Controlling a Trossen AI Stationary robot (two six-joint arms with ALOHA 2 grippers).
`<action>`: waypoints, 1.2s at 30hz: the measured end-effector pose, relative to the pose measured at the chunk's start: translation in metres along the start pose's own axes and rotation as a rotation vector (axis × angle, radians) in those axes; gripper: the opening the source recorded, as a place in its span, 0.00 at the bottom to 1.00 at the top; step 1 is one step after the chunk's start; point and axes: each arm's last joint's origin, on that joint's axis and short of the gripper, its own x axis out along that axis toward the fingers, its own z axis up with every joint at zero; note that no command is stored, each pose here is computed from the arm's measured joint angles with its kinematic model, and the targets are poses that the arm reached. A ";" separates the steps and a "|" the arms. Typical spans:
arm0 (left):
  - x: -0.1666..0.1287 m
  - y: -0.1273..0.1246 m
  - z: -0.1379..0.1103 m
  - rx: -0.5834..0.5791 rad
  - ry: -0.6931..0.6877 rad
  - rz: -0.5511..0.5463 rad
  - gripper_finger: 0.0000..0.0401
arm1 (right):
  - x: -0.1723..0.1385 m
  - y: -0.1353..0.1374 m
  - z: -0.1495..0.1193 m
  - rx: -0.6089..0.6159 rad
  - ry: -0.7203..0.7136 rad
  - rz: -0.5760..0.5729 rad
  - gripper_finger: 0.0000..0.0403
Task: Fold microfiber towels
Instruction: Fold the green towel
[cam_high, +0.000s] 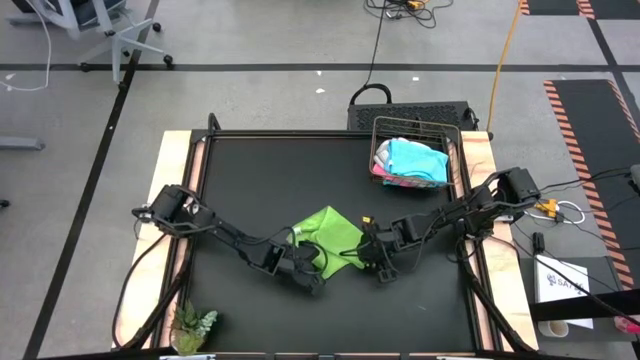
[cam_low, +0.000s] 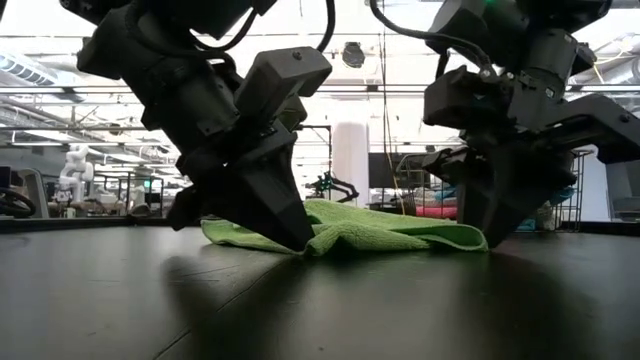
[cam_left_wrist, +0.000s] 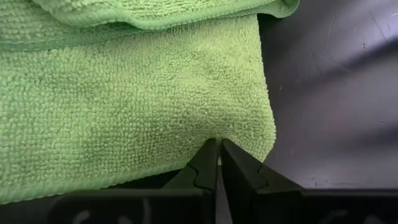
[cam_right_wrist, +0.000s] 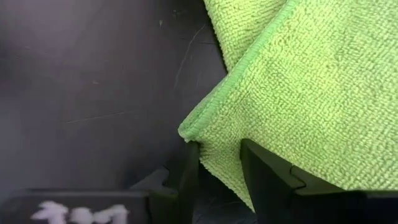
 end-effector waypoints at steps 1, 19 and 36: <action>0.000 0.000 0.000 0.000 0.002 -0.001 0.06 | 0.000 0.000 -0.001 0.001 0.004 -0.011 0.28; 0.000 0.000 0.000 0.005 0.043 -0.026 0.06 | -0.059 -0.003 0.034 0.153 -0.269 0.177 0.00; 0.002 0.001 0.006 -0.018 0.041 -0.054 0.06 | -0.008 -0.017 0.066 0.184 -0.493 0.288 0.00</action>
